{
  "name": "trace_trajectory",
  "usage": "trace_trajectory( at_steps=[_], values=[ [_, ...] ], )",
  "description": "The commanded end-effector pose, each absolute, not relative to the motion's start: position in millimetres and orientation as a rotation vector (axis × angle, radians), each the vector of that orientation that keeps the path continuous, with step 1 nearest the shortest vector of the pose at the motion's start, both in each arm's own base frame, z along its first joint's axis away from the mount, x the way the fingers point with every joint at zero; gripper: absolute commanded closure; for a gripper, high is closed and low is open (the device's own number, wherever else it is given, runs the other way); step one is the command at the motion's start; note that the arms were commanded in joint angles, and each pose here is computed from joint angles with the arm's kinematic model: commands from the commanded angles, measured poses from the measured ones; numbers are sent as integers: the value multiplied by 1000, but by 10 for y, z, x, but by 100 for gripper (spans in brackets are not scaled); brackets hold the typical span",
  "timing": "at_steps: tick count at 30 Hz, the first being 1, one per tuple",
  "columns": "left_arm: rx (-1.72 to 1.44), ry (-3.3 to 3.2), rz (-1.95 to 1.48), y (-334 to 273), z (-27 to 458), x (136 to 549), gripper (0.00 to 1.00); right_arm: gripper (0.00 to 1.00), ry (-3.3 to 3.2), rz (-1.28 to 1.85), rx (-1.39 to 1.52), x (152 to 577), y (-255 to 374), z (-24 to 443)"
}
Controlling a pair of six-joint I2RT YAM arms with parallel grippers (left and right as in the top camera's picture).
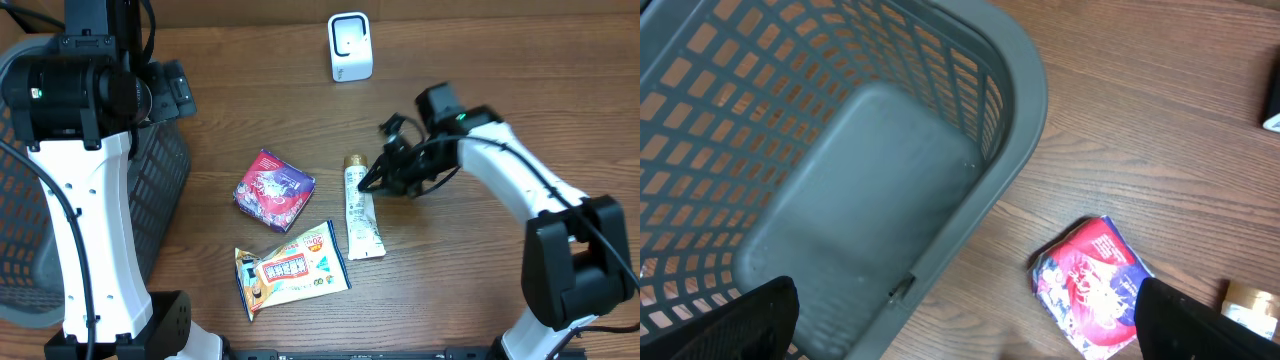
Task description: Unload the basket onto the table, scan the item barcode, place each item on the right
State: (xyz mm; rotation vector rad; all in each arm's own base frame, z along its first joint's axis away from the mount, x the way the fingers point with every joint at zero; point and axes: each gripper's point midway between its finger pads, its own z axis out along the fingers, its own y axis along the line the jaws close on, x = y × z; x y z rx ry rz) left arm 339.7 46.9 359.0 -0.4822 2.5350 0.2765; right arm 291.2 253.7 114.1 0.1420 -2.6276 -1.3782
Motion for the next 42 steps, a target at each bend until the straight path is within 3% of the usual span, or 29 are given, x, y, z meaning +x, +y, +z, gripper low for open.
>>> trace_trajectory(
  at_steps=[1,9,34,42],
  values=[
    [-506,2537,269,481,3575,3388,1,96,-2549,-1427,116,2804,2651,1124],
    [-506,2537,269,481,3575,3388,0,96,-2605,-1388,144,2829,2708,999],
    [-505,2537,271,482,3576,3388,0,96,-2605,-1055,207,2623,2491,-322],
    [-500,2539,273,483,3576,3388,0,96,-2724,-735,141,2692,1915,-561]
  ],
)
